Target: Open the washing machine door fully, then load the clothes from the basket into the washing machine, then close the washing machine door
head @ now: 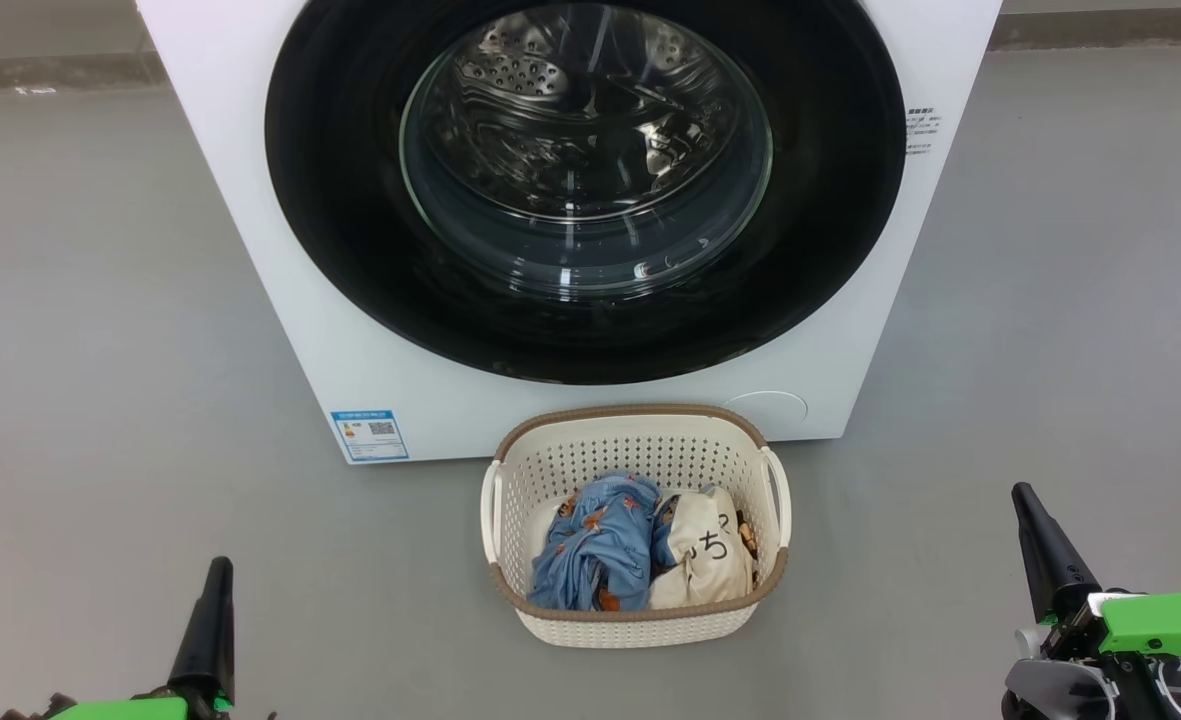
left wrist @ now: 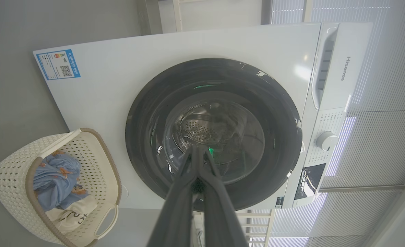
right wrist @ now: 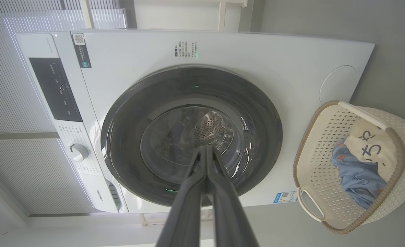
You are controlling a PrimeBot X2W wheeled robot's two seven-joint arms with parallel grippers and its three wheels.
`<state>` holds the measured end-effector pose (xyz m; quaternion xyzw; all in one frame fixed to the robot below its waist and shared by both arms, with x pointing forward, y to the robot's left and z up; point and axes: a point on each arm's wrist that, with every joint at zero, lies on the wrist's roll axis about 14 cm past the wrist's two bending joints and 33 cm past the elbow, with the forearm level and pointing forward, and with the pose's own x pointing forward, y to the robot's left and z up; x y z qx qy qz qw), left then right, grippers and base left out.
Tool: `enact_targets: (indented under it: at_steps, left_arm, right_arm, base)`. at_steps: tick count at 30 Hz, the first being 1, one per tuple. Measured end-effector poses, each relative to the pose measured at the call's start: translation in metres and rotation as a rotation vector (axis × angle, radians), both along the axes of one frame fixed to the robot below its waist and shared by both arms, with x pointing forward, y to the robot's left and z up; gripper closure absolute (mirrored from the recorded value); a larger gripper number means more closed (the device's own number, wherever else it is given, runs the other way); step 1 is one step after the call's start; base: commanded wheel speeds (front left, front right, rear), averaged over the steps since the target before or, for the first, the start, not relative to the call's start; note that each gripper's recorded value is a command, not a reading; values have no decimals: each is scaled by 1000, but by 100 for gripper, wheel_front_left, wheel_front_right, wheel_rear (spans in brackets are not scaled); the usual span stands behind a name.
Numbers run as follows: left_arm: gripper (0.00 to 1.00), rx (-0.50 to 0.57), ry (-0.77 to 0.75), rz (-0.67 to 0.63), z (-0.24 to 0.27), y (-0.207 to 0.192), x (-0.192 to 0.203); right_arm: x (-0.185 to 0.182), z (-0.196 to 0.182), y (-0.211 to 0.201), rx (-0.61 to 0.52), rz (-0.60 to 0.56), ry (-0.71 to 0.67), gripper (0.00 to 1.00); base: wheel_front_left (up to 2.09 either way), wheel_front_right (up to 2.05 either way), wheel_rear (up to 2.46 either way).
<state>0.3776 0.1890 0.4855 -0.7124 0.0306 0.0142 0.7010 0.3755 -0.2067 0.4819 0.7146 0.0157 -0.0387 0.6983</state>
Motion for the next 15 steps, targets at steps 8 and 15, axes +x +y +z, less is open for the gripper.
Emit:
enact_targets:
  at_steps: [8,15]
  left_arm:
    - [100,0,0,0,0,0,0]
    - [100,0,0,0,0,0,0]
  right_arm:
    - [0,0,0,0,0,0,100]
    - [0,0,0,0,0,0,100]
  base:
    - [0,0,0]
    - [0,0,0]
